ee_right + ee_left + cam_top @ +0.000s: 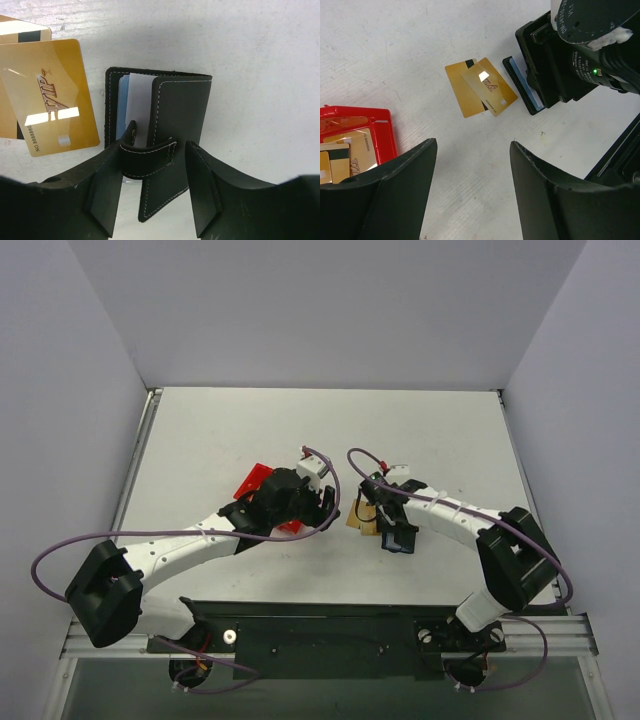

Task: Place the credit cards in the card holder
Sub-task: Reset both arms

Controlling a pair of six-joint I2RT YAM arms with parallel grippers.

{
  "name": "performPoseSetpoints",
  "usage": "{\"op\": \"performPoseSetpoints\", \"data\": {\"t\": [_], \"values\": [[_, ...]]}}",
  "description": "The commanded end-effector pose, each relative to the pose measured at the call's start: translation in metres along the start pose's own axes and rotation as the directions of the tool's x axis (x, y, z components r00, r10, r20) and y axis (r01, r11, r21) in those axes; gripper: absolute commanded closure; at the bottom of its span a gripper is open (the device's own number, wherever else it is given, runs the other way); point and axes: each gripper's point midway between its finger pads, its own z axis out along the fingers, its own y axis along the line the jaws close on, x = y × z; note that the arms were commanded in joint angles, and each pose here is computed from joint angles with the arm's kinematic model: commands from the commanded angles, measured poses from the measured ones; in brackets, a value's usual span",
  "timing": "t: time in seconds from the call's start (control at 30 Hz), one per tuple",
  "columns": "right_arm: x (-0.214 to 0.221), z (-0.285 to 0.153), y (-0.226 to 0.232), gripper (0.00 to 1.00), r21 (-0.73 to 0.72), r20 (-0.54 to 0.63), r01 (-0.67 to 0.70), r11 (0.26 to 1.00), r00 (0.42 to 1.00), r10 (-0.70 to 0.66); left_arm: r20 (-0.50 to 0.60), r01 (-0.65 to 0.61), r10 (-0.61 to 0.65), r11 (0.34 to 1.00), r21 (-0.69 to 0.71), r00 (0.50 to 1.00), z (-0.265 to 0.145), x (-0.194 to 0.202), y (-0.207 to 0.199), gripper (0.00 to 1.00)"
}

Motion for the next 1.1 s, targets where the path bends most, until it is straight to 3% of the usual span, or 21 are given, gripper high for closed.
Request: {"op": "performPoseSetpoints", "data": {"t": [0.0, 0.1, 0.27, 0.47, 0.6, 0.7, 0.83, 1.07], "values": [[0.011, 0.003, -0.013, 0.59, 0.064, -0.035, 0.03, 0.998, 0.999, -0.027, 0.049, 0.005, -0.007, 1.0, 0.026, 0.999, 0.002, -0.012, -0.004, 0.3], [0.011, 0.003, -0.014, 0.69, 0.065, -0.032, 0.022, 0.998, 0.999, -0.02, 0.048, 0.005, -0.007, 1.0, 0.026, 0.999, 0.002, -0.011, -0.004, 0.3], [0.006, -0.003, -0.023, 0.98, 0.066, -0.001, -0.02, 0.998, 1.0, 0.021, 0.046, 0.007, -0.008, 1.0, 0.026, 0.999, 0.003, -0.01, -0.003, 0.3], [-0.018, -0.028, -0.032, 1.0, 0.0, 0.104, -0.091, 0.996, 0.99, 0.091, 0.065, 0.034, -0.036, 0.999, 0.026, 0.997, 0.003, -0.013, -0.001, 0.3], [-0.04, -0.057, -0.024, 1.0, -0.187, 0.17, -0.142, 0.972, 0.97, 0.174, 0.119, 0.099, -0.103, 0.994, 0.04, 0.987, -0.002, -0.022, 0.003, 0.3], [-0.061, -0.086, -0.02, 1.0, -0.346, 0.221, -0.185, 0.92, 0.937, 0.271, 0.187, 0.173, -0.18, 0.983, 0.054, 0.966, -0.011, -0.033, 0.013, 0.3], [-0.085, -0.128, -0.007, 1.0, -0.553, 0.262, -0.145, 0.82, 0.904, 0.337, 0.231, 0.247, -0.267, 0.963, 0.111, 0.936, -0.019, -0.039, 0.023, 0.3], [-0.111, -0.231, 0.025, 1.0, -0.84, 0.325, 0.079, 0.537, 0.866, 0.381, 0.257, 0.287, -0.346, 0.927, 0.24, 0.902, -0.024, -0.043, 0.015, 0.3]]}}
